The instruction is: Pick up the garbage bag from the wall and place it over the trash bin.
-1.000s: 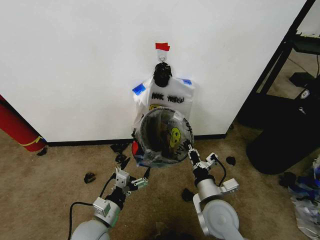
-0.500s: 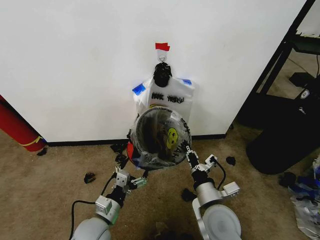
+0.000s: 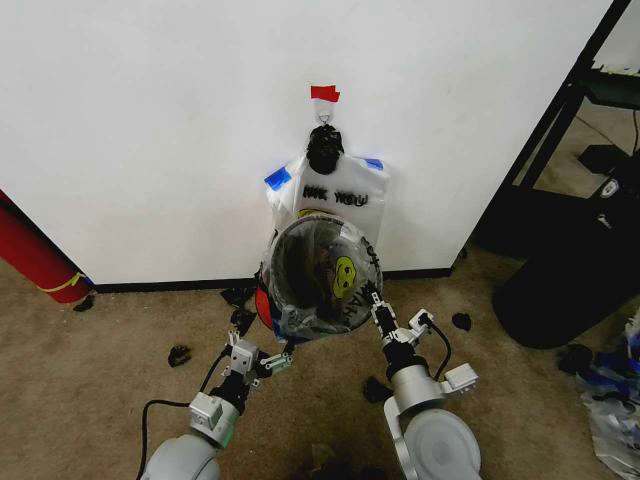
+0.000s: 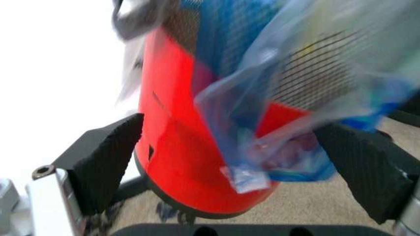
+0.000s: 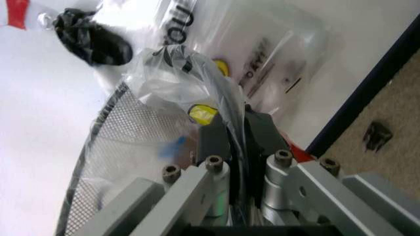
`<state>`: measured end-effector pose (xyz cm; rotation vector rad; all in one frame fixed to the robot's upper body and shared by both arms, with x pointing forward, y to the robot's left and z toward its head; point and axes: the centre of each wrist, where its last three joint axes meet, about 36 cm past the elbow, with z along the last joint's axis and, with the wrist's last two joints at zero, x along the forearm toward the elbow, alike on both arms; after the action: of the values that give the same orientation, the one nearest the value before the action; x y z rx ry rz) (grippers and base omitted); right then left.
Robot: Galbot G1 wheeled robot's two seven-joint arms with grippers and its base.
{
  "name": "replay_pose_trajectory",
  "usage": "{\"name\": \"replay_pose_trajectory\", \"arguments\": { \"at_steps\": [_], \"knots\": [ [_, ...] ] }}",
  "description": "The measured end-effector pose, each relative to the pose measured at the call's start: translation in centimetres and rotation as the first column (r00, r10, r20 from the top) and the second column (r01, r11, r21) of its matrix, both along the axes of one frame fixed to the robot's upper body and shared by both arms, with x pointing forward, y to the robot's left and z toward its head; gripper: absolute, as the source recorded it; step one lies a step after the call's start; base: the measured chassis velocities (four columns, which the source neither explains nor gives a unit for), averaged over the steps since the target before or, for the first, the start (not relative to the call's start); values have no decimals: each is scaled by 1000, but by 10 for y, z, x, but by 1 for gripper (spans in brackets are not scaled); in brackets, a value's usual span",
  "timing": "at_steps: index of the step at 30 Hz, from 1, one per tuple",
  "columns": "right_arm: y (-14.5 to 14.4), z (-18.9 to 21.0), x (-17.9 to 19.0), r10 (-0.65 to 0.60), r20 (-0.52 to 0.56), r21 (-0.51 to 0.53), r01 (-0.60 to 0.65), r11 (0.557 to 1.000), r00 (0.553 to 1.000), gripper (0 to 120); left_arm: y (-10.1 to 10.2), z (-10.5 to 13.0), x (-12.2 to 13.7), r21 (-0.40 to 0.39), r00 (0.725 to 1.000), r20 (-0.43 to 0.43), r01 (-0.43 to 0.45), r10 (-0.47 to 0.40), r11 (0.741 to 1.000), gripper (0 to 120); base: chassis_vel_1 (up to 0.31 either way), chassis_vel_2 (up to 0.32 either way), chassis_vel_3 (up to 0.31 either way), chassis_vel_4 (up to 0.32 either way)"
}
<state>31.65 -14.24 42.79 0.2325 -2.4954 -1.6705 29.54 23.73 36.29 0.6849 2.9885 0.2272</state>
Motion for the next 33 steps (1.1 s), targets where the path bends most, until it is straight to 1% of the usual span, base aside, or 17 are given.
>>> {"name": "replay_pose_trajectory", "arguments": {
  "at_steps": [2,5,6,8,10,11,13,15,16,17,18,19,22,24,26,29,33],
  "knots": [
    [-2,-3,6,-9,0,-8,9,1000,1000,1,8,-1,0,25,998,29,47,-47,999,100,0,0,0,0],
    [-5,-5,14,-22,-3,-18,22,1000,1000,1,23,-3,2,59,988,65,137,-141,989,100,0,0,0,0],
    [-5,-5,14,-22,-3,-18,22,1000,1000,1,23,-3,2,59,988,65,137,-141,989,100,0,0,0,0],
    [-6,-6,18,-30,-14,-32,29,999,999,1,32,-4,5,75,977,88,186,-192,980,100,0,0,0,0],
    [-7,-5,19,-38,-50,-66,34,997,998,1,41,-7,8,101,971,115,198,-209,975,100,0,0,0,0],
    [-7,-4,18,-42,-85,-95,33,995,995,1,45,-8,9,137,973,135,166,-185,976,100,0,0,0,0],
    [-7,-3,18,-42,-96,-106,32,994,994,1,47,-8,10,153,975,143,150,-172,977,100,0,0,0,0],
    [-8,1,17,-53,-166,-170,25,985,985,1,55,-10,10,250,976,198,35,-87,968,100,0,0,0,0],
    [-9,2,15,-65,-209,-206,21,978,976,1,58,-12,9,290,975,219,-21,-45,957,100,0,0,0,0],
    [-10,1,14,-74,-249,-241,12,970,966,1,60,-15,5,317,973,232,-90,15,944,100,0,0,0,0],
    [-11,-1,12,-82,-281,-273,2,962,956,1,61,-18,1,327,970,232,-145,69,934,100,0,0,0,0],
    [-11,-1,12,-82,-281,-273,2,962,956,1,61,-18,1,327,970,232,-145,69,934,100,0,0,0,0],
    [-13,-4,12,-89,-320,-308,-15,951,943,1,61,-21,-2,324,957,236,-241,168,915,100,0,0,0,0],
    [-13,-3,14,-82,-346,-323,-37,946,935,1,58,-21,-3,315,951,235,-272,203,909,100,0,0,0,0],
    [-13,-3,14,-78,-353,-327,-45,944,932,1,56,-20,-3,312,950,234,-273,205,910,100,0,0,0,0],
    [-12,-5,17,-67,-367,-338,-65,939,928,1,47,-19,-4,295,952,229,-269,205,917,100,0,0,0,0],
    [-13,-19,19,-39,-372,-369,-109,923,928,1,36,-17,-6,271,953,227,-257,198,927,100,0,0,0,0]
  ]
}}
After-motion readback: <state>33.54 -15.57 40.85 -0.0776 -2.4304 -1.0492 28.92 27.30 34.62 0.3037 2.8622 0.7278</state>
